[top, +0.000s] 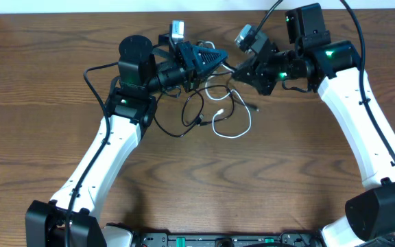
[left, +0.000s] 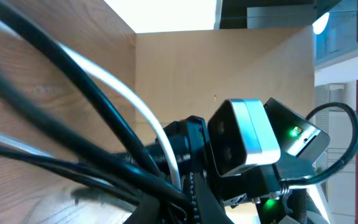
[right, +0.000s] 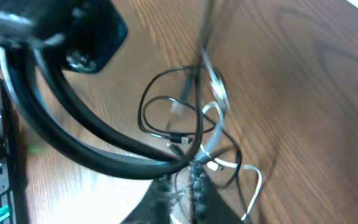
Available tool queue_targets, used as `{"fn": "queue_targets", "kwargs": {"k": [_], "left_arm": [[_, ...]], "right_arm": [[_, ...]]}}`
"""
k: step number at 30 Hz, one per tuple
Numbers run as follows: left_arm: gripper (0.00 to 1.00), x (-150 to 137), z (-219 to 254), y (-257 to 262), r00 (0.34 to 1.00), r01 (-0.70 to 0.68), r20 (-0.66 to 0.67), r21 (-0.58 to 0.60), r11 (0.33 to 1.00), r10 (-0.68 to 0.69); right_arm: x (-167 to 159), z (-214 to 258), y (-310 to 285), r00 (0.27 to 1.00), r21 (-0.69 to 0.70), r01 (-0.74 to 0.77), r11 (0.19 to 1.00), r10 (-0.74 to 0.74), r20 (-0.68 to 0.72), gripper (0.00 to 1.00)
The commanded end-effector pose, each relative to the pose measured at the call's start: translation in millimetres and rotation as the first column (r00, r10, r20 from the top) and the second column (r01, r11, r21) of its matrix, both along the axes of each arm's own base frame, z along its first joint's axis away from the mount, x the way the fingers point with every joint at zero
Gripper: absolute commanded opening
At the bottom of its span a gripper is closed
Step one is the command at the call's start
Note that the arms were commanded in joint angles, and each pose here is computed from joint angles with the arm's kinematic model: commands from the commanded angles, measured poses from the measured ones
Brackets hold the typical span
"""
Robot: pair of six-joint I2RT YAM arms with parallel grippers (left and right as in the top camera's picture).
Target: Untangle cables
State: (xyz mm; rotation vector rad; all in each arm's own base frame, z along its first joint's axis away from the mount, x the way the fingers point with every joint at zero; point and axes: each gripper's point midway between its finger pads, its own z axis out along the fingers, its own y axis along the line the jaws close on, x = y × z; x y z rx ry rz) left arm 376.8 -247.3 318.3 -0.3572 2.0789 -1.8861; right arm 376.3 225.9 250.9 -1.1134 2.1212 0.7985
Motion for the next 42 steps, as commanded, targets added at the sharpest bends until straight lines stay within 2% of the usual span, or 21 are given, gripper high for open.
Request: {"fn": "queue_targets", "kwargs": {"k": [1,7,12,16,20,24,27,31,37,42], "left_arm": [[0.07,-12,14,-2,0.998,0.05,0.031,-0.017,0.999,-0.049],[0.11,-12,14,-2,0.994,0.054,0.092,0.011,0.998,-0.054],[0.11,-12,13,-2,0.994,0.054,0.092,0.015,0.998,-0.055],[0.11,-12,13,-2,0.994,0.054,0.091,0.015,0.998,-0.056],[0.11,-12,13,-2,0.994,0.055,0.091,0.015,0.998,-0.056],[0.11,-14,13,-3,0.994,0.065,0.091,0.013,0.998,-0.066],[0.11,-18,13,-4,0.992,0.087,0.09,0.011,0.996,-0.088],[0.08,-26,14,-7,0.987,0.136,0.089,0.006,0.991,-0.136],[0.08,-32,14,-8,0.981,0.174,0.089,0.002,0.985,-0.174],[0.08,-38,15,-10,0.977,0.206,0.06,-0.014,0.979,-0.205]], "right_arm": [[4,-3,2,1.0,0.002,0.013,1.0,-0.013,-0.008,0.01],[7,3,5,0.996,0.05,0.073,0.996,-0.069,-0.064,0.01],[-4,13,16,0.996,0.131,0.01,0.991,0.002,-0.09,0.02],[-14,23,24,0.992,0.202,-0.041,0.979,0.064,-0.109,0.19],[-15,26,26,0.991,0.22,-0.054,0.974,0.079,-0.104,0.51],[-7,29,26,0.996,0.218,-0.054,0.975,0.068,-0.059,0.61],[10,23,19,1.0,0.155,0.021,0.988,-0.017,-0.026,0.68],[24,13,7,0.994,0.075,0.11,0.991,-0.11,-0.004,0.71],[26,15,8,0.994,0.082,0.107,0.991,-0.109,0.011,0.73],[24,19,13,0.996,0.108,0.082,0.991,-0.084,0.013,0.68]]}}
